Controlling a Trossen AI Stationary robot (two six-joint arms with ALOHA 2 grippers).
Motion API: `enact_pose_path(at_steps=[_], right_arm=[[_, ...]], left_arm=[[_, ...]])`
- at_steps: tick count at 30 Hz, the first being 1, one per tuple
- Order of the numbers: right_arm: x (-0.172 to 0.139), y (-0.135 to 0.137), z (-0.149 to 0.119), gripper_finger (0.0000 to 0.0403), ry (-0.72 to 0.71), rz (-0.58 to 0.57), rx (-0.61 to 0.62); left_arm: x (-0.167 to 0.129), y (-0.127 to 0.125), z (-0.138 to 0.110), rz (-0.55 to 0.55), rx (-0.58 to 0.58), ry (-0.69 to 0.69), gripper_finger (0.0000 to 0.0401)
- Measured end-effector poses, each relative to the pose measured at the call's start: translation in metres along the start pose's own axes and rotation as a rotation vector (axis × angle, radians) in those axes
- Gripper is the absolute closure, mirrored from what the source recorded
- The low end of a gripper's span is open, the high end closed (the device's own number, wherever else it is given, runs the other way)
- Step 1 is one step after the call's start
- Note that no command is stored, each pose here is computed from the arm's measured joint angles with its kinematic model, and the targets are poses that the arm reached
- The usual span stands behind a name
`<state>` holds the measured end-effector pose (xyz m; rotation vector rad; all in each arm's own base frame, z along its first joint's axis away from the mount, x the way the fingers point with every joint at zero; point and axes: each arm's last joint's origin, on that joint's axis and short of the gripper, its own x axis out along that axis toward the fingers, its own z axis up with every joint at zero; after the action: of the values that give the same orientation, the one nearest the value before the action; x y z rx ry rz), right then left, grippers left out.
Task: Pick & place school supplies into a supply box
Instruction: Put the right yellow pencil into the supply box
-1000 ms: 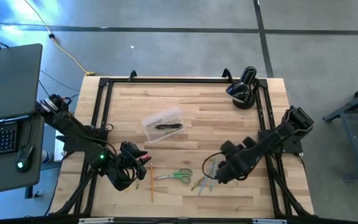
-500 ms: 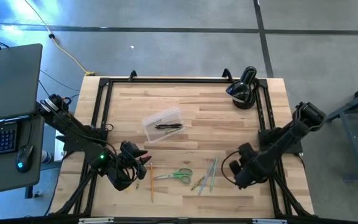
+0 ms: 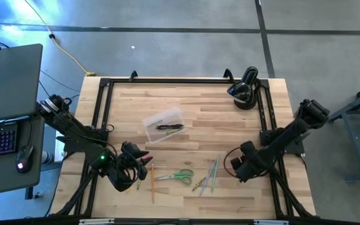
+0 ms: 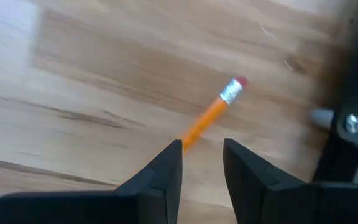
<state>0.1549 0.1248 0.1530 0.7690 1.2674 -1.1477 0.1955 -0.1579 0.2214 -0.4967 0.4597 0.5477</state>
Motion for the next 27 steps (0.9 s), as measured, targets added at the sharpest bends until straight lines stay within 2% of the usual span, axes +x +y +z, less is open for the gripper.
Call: enact_pose_path(at_steps=[11,19,27], right_arm=[[0.002,0.004,0.01,0.0308,0.025,-0.018,0.068],[0.006,0.007,0.009,0.0308,0.019,-0.025,0.075],[0.025,0.002,0.007,0.0309,0.064,0.0,0.1]], left_arm=[[0.0,0.0,0.0,0.001,0.0,-0.007,0.0222],[0.0,0.0,0.0,0.001,0.005,-0.003,0.0222],[0.0,0.0,0.0,0.001,0.007,-0.003,0.0222]])
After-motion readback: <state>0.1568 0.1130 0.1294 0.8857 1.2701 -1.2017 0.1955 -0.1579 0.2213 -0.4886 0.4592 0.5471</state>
